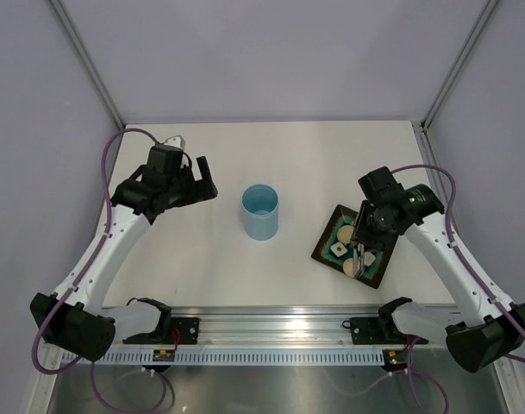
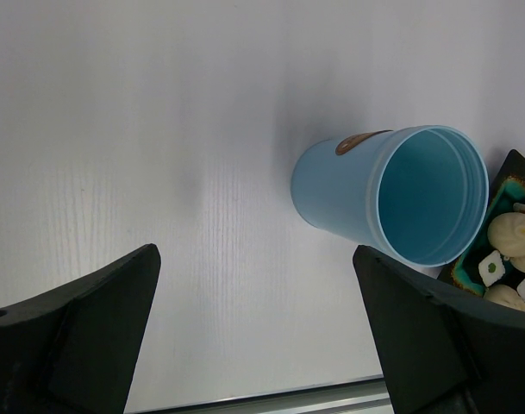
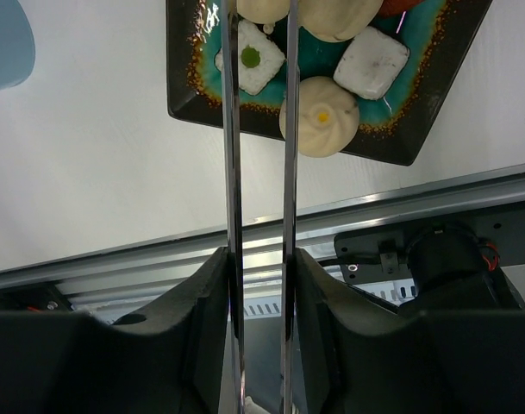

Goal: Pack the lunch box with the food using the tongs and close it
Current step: Pick up the fake food from the plate.

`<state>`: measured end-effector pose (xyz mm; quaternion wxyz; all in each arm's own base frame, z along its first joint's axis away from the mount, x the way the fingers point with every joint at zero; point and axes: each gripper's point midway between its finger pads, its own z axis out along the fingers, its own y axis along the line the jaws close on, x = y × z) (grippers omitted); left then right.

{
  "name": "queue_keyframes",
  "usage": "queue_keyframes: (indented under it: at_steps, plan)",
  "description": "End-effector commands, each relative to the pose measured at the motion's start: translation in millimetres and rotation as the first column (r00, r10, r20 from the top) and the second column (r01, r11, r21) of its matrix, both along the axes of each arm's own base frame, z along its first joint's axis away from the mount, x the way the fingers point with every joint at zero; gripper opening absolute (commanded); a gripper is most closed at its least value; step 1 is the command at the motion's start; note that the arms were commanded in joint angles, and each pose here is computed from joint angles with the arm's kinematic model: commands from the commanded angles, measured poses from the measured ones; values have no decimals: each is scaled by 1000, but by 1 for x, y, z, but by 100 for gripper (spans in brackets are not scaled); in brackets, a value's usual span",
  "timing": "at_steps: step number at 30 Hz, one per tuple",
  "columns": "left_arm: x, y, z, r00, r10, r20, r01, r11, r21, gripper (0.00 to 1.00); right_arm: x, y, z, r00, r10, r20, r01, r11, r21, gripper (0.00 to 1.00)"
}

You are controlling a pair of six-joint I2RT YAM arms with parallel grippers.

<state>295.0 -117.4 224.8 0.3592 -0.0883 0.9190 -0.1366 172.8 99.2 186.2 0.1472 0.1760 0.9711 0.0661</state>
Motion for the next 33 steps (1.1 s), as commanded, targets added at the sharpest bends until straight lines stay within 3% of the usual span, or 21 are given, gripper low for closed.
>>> queue_keyframes:
  at_steps: [1, 6, 20, 33]
  plan:
    - [6, -3, 0, 1000, -15, 16, 15, 1000, -13, 99, -12, -1, -2, 999, 7, -51, -7, 1000, -5, 41]
    - [8, -5, -2, 1000, -21, 11, 21, 1000, -14, 99, -10, -4, -1, 999, 2, -43, -3, 1000, -20, 42]
    - [11, -8, -8, 1000, -21, -7, 21, 1000, -19, 99, -5, -9, 3, 999, 10, -37, -12, 998, -56, 55]
    - [14, -12, -20, 999, -23, -42, 22, 999, -26, 99, -1, -7, -20, 998, 28, -59, -33, 997, -70, 57]
